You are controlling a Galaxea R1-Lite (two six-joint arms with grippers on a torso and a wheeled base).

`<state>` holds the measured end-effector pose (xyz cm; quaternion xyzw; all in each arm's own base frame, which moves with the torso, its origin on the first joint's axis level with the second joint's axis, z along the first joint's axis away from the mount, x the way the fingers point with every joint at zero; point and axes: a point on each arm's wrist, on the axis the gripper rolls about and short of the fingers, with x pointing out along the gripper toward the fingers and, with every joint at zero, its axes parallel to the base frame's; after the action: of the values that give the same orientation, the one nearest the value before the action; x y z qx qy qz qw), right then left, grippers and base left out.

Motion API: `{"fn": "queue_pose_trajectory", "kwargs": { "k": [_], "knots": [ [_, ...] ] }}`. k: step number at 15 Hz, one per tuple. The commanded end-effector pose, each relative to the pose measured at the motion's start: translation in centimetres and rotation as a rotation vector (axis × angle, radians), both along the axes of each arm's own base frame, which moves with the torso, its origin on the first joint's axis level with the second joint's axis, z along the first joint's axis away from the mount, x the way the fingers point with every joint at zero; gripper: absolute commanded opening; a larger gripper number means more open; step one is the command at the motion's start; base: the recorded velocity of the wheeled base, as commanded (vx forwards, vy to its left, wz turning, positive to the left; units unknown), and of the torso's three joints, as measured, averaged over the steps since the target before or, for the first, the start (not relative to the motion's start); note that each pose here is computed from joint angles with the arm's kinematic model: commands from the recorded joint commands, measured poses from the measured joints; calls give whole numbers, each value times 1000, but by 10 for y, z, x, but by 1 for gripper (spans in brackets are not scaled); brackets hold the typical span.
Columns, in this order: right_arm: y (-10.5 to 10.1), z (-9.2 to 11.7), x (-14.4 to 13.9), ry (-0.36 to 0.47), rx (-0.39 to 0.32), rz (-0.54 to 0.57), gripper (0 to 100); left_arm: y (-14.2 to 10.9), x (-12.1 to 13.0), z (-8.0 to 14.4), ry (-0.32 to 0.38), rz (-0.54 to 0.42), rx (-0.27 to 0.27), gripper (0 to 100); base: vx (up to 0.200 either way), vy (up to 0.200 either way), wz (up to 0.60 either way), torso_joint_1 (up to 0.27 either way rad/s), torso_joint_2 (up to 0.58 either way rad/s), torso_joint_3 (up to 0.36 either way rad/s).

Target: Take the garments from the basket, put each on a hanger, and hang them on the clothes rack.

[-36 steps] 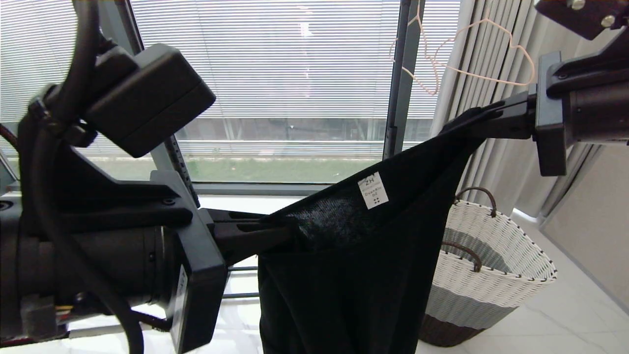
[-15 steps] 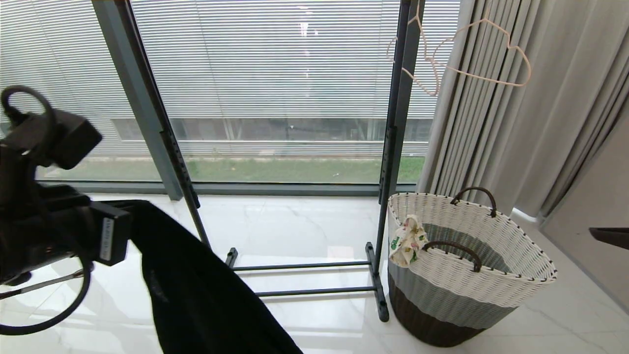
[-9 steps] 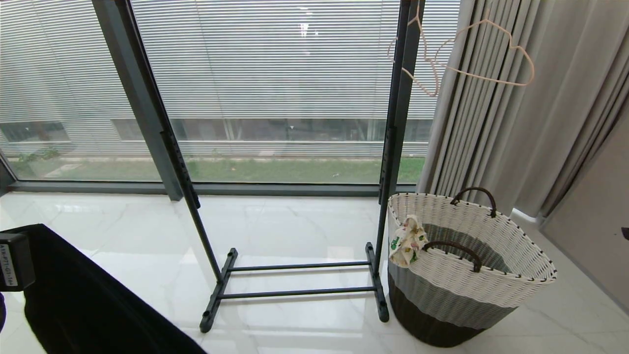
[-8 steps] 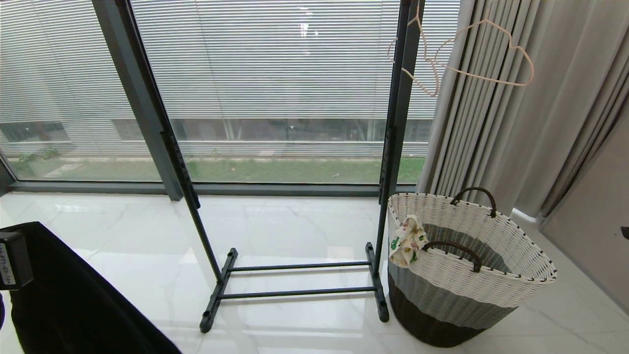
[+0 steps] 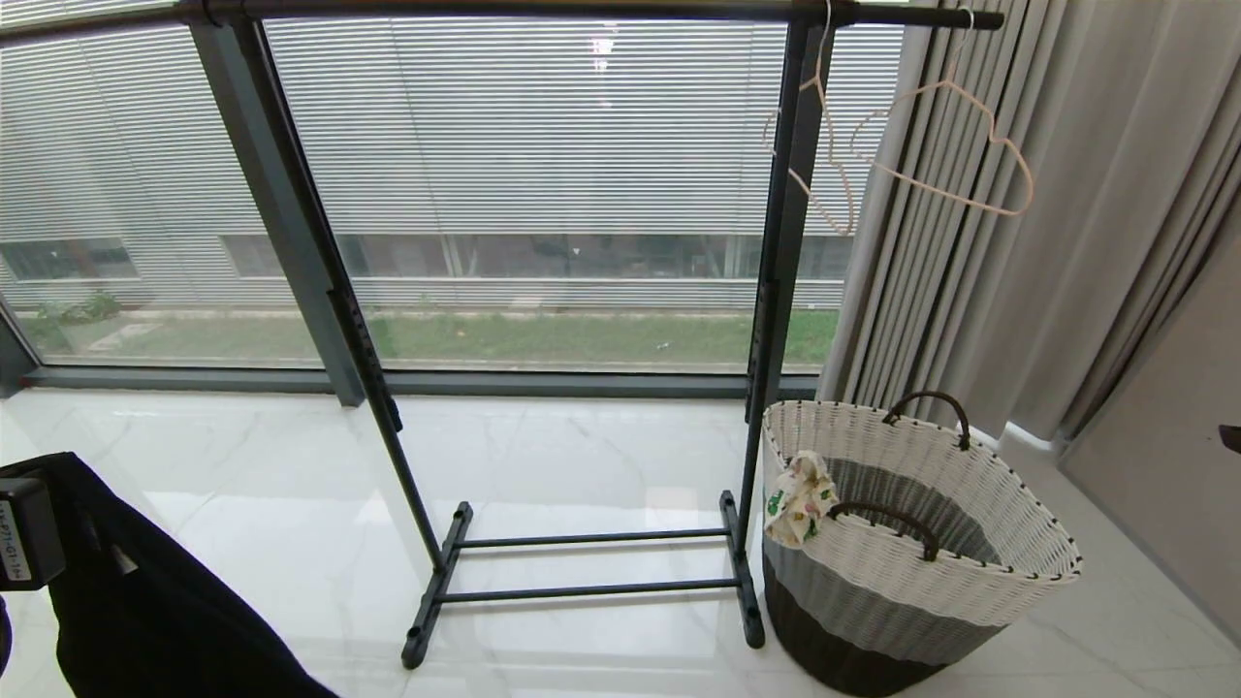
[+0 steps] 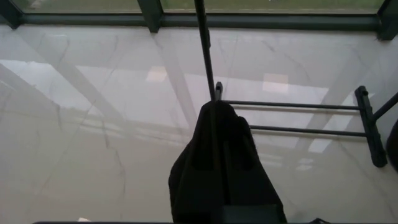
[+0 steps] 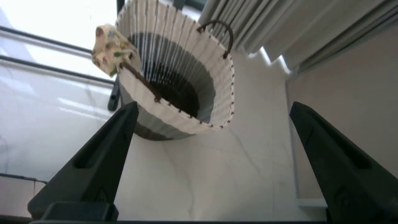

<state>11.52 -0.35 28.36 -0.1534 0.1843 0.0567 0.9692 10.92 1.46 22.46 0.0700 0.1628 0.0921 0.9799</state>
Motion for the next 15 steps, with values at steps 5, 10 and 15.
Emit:
{"fn": "queue_pose_trajectory", "kwargs": {
  "k": [5,10,15],
  "knots": [
    [-1,1,14,-16,-1,-1,100,0,2,4,-36,1,6,0,0,0,0,181,-484,-292],
    [-1,1,15,-19,1,2,100,0,1,4,-40,-3,9,0,0,0,0,203,-479,-282],
    [-1,0,16,-16,3,4,100,0,1,3,-34,-9,29,0,0,0,0,221,-491,-279]
  ]
}}
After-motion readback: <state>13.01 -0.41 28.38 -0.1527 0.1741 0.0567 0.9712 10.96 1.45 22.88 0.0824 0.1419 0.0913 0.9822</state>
